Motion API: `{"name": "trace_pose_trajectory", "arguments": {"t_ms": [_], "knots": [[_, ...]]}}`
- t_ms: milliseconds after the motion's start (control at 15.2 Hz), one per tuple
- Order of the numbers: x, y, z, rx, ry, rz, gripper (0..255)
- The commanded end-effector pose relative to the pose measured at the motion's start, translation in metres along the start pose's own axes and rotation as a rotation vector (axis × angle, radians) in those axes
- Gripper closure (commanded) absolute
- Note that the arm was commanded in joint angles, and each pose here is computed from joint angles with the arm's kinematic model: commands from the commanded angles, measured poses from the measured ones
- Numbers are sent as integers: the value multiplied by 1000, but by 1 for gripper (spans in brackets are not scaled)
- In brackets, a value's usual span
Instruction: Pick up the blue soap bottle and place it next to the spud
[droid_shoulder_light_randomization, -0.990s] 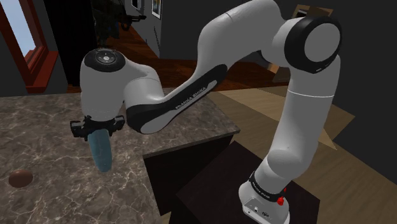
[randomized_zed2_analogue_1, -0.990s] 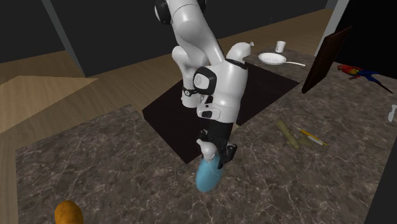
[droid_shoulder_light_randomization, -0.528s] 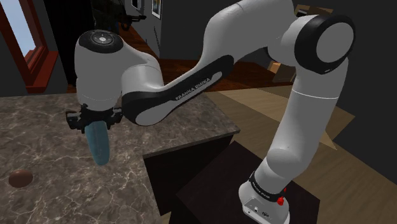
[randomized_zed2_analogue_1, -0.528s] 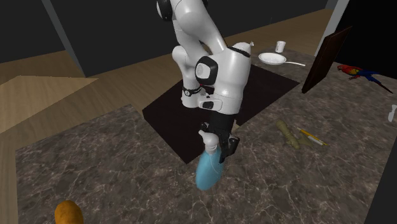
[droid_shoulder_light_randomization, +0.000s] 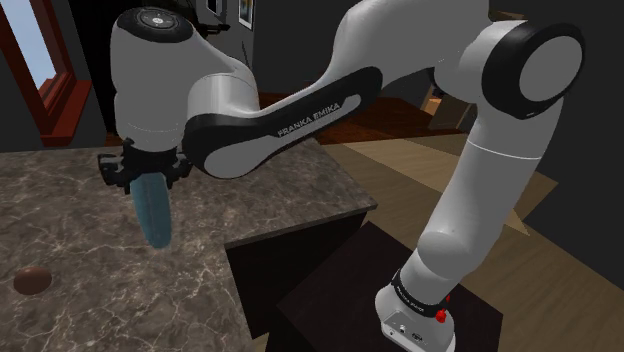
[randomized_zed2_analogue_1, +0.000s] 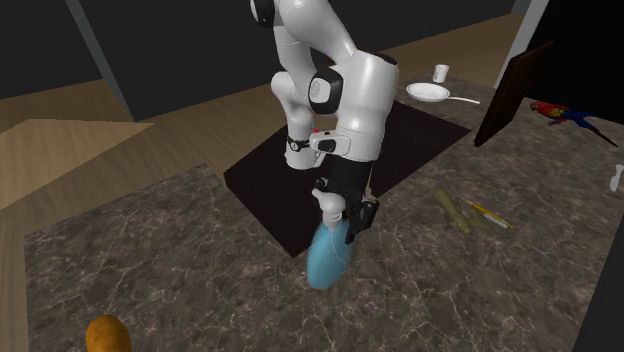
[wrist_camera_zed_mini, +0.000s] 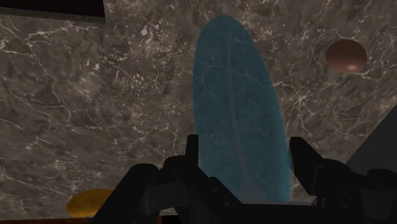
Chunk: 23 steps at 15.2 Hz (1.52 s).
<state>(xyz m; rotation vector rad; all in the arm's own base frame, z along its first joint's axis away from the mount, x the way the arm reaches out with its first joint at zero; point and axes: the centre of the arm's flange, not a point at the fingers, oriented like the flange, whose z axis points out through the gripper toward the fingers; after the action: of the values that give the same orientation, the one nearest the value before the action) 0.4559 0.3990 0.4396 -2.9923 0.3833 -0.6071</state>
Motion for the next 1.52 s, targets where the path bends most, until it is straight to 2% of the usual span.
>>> {"name": "trace_pose_trajectory", "arguments": {"t_ms": [0, 1452], "knots": [[5, -2, -11, 1, 0, 0, 255], [49, -14, -118, 1, 0, 0, 255]]}}
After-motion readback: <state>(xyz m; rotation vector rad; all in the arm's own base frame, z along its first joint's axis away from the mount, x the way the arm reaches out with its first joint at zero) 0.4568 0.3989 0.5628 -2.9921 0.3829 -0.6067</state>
